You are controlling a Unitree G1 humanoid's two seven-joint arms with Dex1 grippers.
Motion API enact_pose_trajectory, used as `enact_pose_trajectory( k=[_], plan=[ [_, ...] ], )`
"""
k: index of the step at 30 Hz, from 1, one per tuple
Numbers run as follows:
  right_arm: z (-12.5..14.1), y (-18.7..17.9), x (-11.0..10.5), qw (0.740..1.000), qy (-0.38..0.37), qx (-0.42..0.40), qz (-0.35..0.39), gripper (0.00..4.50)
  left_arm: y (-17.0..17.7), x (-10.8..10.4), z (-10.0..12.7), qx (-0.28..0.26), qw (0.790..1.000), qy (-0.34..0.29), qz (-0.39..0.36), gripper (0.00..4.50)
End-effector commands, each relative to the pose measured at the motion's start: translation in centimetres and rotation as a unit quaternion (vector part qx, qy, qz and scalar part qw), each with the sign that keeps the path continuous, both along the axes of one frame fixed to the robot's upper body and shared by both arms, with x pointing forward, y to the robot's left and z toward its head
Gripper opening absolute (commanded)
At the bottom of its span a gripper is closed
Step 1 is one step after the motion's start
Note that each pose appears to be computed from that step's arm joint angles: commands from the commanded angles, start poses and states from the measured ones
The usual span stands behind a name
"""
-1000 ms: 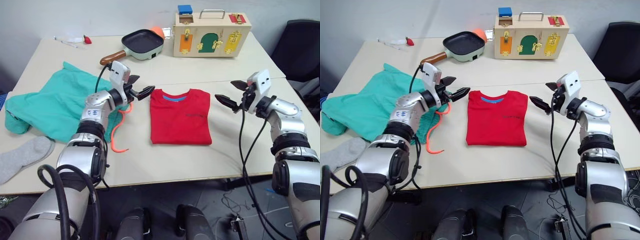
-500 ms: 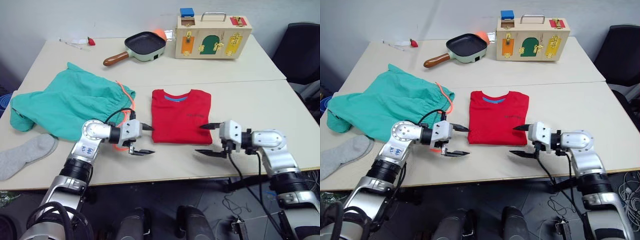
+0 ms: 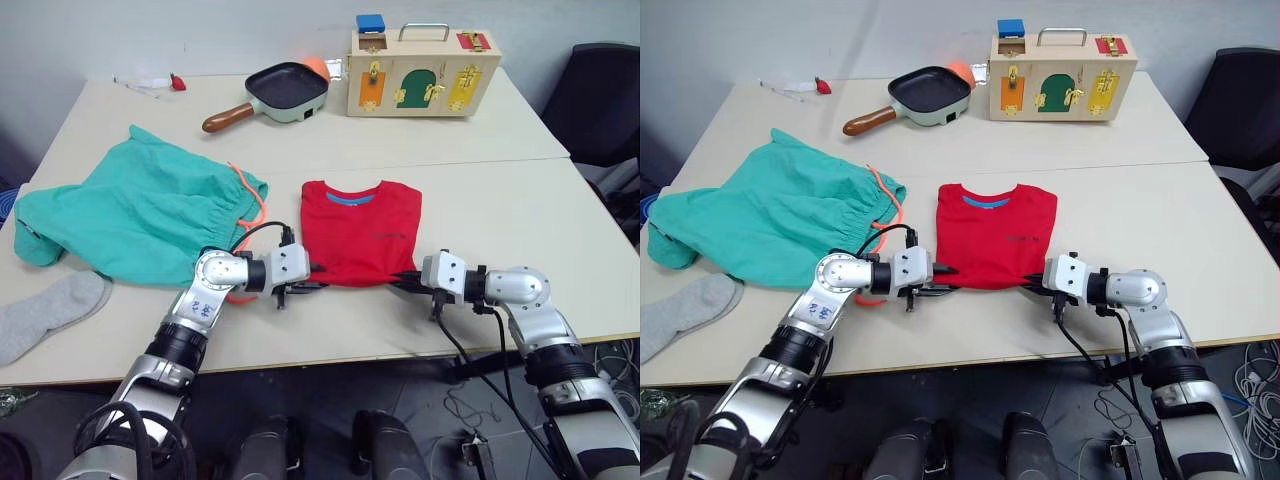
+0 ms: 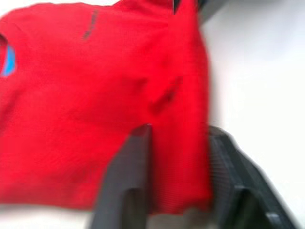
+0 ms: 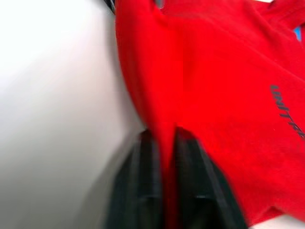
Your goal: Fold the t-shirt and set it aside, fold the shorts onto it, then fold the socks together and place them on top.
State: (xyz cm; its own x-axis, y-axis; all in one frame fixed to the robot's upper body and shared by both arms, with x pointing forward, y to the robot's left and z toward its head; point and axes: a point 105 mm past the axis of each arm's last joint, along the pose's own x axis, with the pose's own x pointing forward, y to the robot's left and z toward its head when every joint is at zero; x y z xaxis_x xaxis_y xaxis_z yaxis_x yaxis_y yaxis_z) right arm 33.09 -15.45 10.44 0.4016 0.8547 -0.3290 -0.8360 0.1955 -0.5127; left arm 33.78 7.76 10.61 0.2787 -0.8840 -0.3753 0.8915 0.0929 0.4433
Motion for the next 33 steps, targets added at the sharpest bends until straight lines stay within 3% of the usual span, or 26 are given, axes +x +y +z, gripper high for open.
enact_pose_trajectory(
  k=[1,2,6,11,14,17,19,21,24,29,31,33],
  plan=[
    [1.0,-0.7,-1.9,1.0,-0.001,0.013,0.019,0.0,0.3,-2.6,0.9,-0.012,0.999,0.025,-0.04,0.2],
    [1.0,-1.0,-2.5,1.0,0.005,0.013,0.021,0.0,0.5,-3.3,1.1,-0.012,0.998,0.029,-0.047,0.03],
    [0.7,-2.1,-4.3,0.999,0.038,0.015,0.01,0.0,1.0,-5.7,1.2,-0.005,0.997,0.042,-0.059,0.03],
    [-0.1,-2.7,-6.3,0.994,0.106,0.038,0.007,0.0,2.1,-6.6,0.9,-0.007,0.997,0.067,-0.027,0.03],
    [0.4,-3.1,-7.2,0.992,0.115,0.041,0.011,0.72,3.1,-6.9,1.1,0.005,0.997,0.073,-0.026,0.7],
    [1.6,-4.0,-8.2,0.99,0.132,0.039,0.01,1.73,3.9,-6.9,3.1,-0.017,0.997,0.072,-0.03,1.64],
    [2.3,-4.7,-9.2,0.985,0.165,0.041,0.013,2.36,4.6,-8.0,4.1,-0.028,0.992,0.108,-0.053,2.22],
    [3.2,-4.9,-9.7,0.98,0.189,0.056,0.012,2.36,5.1,-8.6,4.8,-0.039,0.988,0.133,-0.065,2.22],
    [4.7,-3.7,-8.9,0.977,0.183,0.107,0.015,2.36,4.3,-7.3,6.2,-0.095,0.987,0.117,-0.052,2.22],
    [3.9,0.3,-6.3,0.981,0.126,0.147,0.014,0.62,0.7,-5.7,6.2,-0.175,0.975,0.126,-0.053,0.62],
    [3.1,1.8,-5.3,0.978,0.119,0.171,-0.002,0.0,-0.5,-5.4,5.0,-0.165,0.976,0.125,-0.062,0.02],
    [2.0,3.2,-4.3,0.98,0.099,0.173,-0.017,0.0,-1.6,-4.8,2.9,-0.139,0.982,0.118,-0.053,0.02]
  ],
)
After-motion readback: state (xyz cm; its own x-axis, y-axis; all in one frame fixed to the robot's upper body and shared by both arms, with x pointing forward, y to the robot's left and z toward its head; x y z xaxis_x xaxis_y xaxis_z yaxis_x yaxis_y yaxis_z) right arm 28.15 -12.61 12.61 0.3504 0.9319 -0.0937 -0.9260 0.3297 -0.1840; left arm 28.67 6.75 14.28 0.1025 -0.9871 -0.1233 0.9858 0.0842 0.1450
